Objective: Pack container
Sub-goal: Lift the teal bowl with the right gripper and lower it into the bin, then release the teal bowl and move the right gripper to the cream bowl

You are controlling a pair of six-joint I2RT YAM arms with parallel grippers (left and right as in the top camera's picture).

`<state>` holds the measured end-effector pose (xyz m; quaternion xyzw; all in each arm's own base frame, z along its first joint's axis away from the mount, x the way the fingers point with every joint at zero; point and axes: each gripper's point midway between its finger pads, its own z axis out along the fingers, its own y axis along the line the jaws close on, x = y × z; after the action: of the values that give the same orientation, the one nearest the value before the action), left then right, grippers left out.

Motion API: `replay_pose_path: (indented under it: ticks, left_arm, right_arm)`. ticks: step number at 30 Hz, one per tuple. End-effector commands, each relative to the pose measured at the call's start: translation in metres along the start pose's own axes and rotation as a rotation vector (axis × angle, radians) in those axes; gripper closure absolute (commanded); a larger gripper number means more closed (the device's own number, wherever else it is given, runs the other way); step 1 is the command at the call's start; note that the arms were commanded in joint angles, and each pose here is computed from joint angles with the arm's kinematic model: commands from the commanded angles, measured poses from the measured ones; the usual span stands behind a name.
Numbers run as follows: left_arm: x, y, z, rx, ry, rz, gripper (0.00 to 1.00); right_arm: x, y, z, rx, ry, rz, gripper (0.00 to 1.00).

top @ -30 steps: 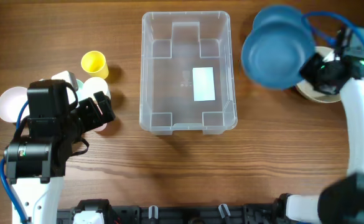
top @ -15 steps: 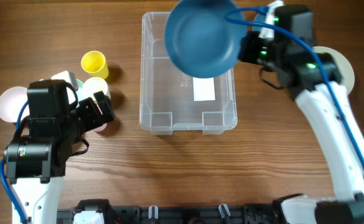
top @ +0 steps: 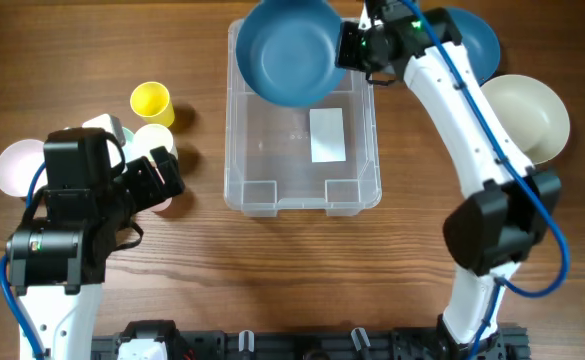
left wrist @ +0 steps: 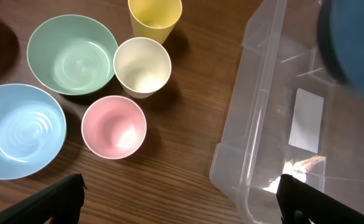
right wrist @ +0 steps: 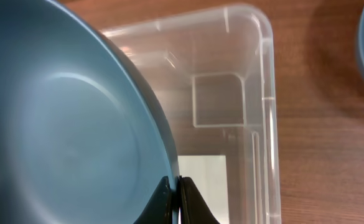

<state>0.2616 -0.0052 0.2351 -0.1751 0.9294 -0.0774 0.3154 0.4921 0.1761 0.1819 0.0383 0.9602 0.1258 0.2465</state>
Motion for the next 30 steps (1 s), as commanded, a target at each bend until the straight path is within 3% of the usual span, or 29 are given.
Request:
replay_pose_path:
  ticks: [1,5,6,8,9,10,13,16,18,21,25,27,30]
  left_arm:
    - [-0.006,0.000,-0.005,-0.002,-0.021,-0.015,0.00]
    - [-0.006,0.000,-0.005,-0.002,-0.021,-0.015,0.00]
    - [-0.006,0.000,-0.005,-0.002,-0.021,-0.015,0.00]
    - [-0.006,0.000,-0.005,-0.002,-0.020,-0.015,0.00]
    - [-0.006,0.000,-0.005,-0.002,-0.020,-0.015,0.00]
    - [-0.006,0.000,-0.005,-0.002,-0.020,-0.015,0.00]
    - [-0.006,0.000,-0.005,-0.002,-0.020,-0.015,0.00]
    - [-0.006,0.001,-0.005,-0.003,-0.019,-0.015,0.00]
    - [-0.005,0.001,-0.005,-0.005,-0.015,-0.015,0.00]
    - [-0.005,0.001,-0.005,-0.005,-0.013,-0.015,0.00]
    - [-0.005,0.001,-0.005,-0.005,-0.013,-0.015,0.00]
    - [-0.005,0.001,-0.005,-0.005,-0.014,-0.015,0.00]
    - [-0.005,0.001,-0.005,-0.005,-0.014,-0.015,0.00]
  right_arm:
    - [0.016,-0.012,0.039,0.052,0.078,0.004,0.96]
    - [0.020,-0.015,0.055,0.060,0.096,0.006,0.96]
    - [0.018,-0.016,0.056,0.059,0.090,0.009,0.90]
    - [0.015,-0.016,0.057,0.055,0.080,0.013,0.72]
    - [0.014,-0.015,0.057,0.053,0.076,0.011,0.48]
    - [0.014,-0.015,0.056,0.049,0.076,0.006,0.44]
    - [0.009,-0.012,0.042,0.042,0.056,0.007,0.40]
    - [-0.021,-0.013,-0.002,0.038,-0.057,0.018,0.39]
    - [-0.063,-0.027,-0.069,0.044,-0.225,0.027,0.37]
    - [-0.091,-0.067,-0.115,0.081,-0.330,0.021,0.37]
    - [-0.091,-0.149,-0.100,0.222,-0.243,-0.079,0.37]
    - [-0.073,-0.197,-0.057,0.280,-0.087,-0.218,0.36]
    - [-0.052,-0.221,-0.015,0.286,0.041,-0.265,0.31]
